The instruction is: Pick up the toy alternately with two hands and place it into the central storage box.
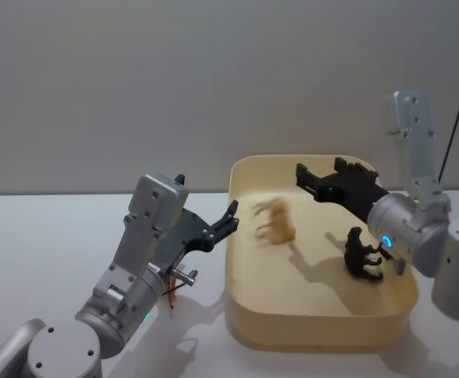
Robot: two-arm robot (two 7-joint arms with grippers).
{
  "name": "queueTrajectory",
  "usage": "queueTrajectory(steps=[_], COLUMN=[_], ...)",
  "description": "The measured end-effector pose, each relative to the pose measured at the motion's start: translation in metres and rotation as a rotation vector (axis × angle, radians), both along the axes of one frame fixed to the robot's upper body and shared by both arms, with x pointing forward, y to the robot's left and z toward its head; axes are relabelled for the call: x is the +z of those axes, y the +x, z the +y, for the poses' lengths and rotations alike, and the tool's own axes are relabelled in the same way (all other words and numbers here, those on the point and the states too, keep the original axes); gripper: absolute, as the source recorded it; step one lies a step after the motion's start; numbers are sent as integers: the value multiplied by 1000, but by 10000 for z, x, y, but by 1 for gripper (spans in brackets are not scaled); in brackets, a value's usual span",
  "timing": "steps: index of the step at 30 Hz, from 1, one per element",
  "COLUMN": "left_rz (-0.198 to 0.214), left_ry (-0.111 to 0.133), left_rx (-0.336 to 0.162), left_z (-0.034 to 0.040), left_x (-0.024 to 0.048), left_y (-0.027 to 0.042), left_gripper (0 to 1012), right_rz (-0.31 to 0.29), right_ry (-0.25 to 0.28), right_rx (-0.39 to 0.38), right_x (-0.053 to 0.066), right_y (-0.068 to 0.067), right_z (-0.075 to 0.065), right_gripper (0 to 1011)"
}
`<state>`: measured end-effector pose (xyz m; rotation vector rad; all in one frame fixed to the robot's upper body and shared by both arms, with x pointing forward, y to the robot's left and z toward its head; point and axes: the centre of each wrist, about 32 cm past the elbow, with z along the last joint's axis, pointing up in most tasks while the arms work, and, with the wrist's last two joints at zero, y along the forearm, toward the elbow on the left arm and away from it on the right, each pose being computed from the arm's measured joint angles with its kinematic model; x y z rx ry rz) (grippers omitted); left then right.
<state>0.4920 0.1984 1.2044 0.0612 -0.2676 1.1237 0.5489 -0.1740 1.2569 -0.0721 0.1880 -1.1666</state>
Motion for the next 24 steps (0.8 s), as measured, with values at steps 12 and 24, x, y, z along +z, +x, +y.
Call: queueTrajectory(steps=[12, 24], left_rz=[0, 0], left_ry=[0, 0], left_rx=[0, 0], left_z=[0, 0], left_x=[0, 0], left_y=[0, 0], left_gripper=[1001, 1001], right_rz=[-5, -23], right_ry=[3, 24], right_rx=[-35, -117], right_x=[1, 0], right_y=[-36, -166], right_z=[-120, -403], right_gripper=[1001, 1001])
